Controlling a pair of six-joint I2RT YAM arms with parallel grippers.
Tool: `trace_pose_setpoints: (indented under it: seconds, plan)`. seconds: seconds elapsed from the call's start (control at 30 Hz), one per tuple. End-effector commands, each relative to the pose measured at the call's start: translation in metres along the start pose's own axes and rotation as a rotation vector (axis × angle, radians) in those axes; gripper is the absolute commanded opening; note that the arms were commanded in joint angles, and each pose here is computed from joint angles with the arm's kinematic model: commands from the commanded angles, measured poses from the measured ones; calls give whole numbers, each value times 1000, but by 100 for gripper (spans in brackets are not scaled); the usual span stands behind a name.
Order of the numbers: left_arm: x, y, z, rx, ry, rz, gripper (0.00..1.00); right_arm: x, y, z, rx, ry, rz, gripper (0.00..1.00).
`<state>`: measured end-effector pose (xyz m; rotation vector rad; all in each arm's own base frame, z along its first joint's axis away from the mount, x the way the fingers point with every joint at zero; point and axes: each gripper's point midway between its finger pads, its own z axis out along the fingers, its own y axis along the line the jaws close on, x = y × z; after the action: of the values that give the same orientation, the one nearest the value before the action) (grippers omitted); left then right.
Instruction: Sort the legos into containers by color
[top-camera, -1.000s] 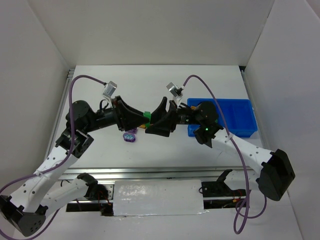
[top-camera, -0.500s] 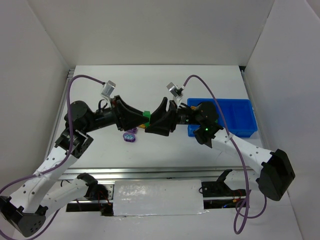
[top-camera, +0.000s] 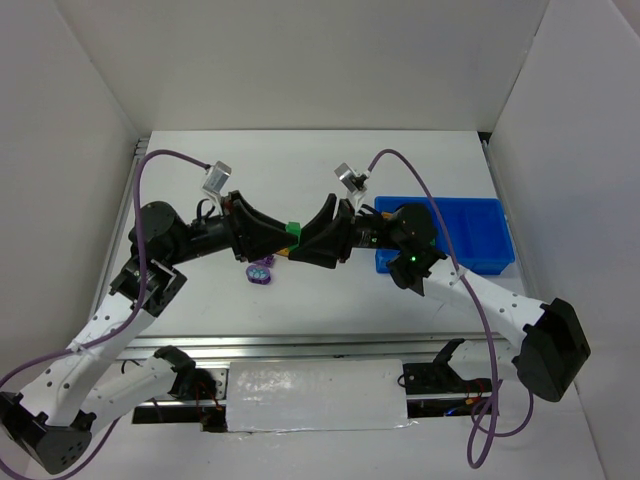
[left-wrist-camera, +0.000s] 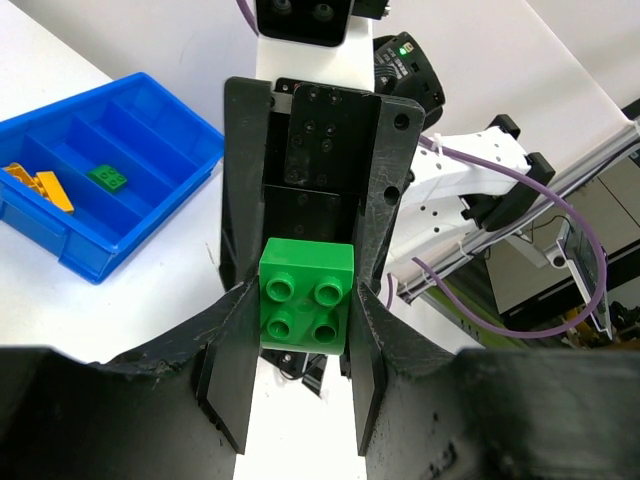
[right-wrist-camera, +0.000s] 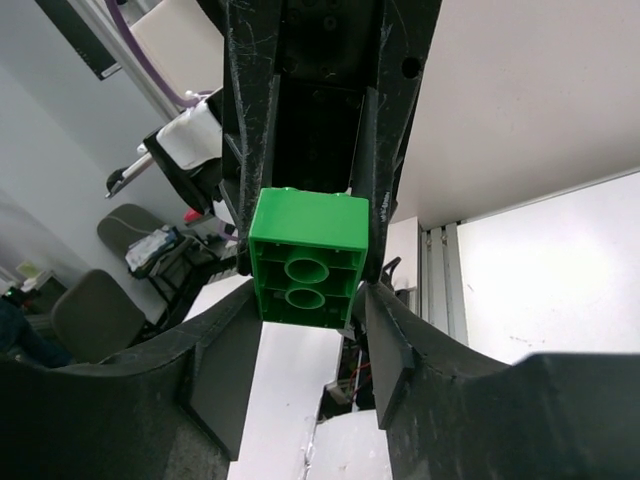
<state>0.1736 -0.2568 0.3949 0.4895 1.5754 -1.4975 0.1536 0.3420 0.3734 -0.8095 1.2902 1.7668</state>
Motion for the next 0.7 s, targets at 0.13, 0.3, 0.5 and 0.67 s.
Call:
trace_pose_setpoints:
  seconds: [0.13, 0.3, 0.5, 0.67]
  plan:
    - [-5, -15, -4, 56, -19, 48, 0, -25, 12, 6, -9, -61, -69, 48]
    - [-1, -13, -5, 54, -12, 46, 0, -28, 13, 6, -3, -66, -62, 47]
    - [0, -13, -6, 49, -14, 50, 0, -29, 10, 8, 6, -63, -50, 4]
    - [-2, -13, -7, 39, -26, 53, 43, -18, 7, 6, -4, -33, -54, 0]
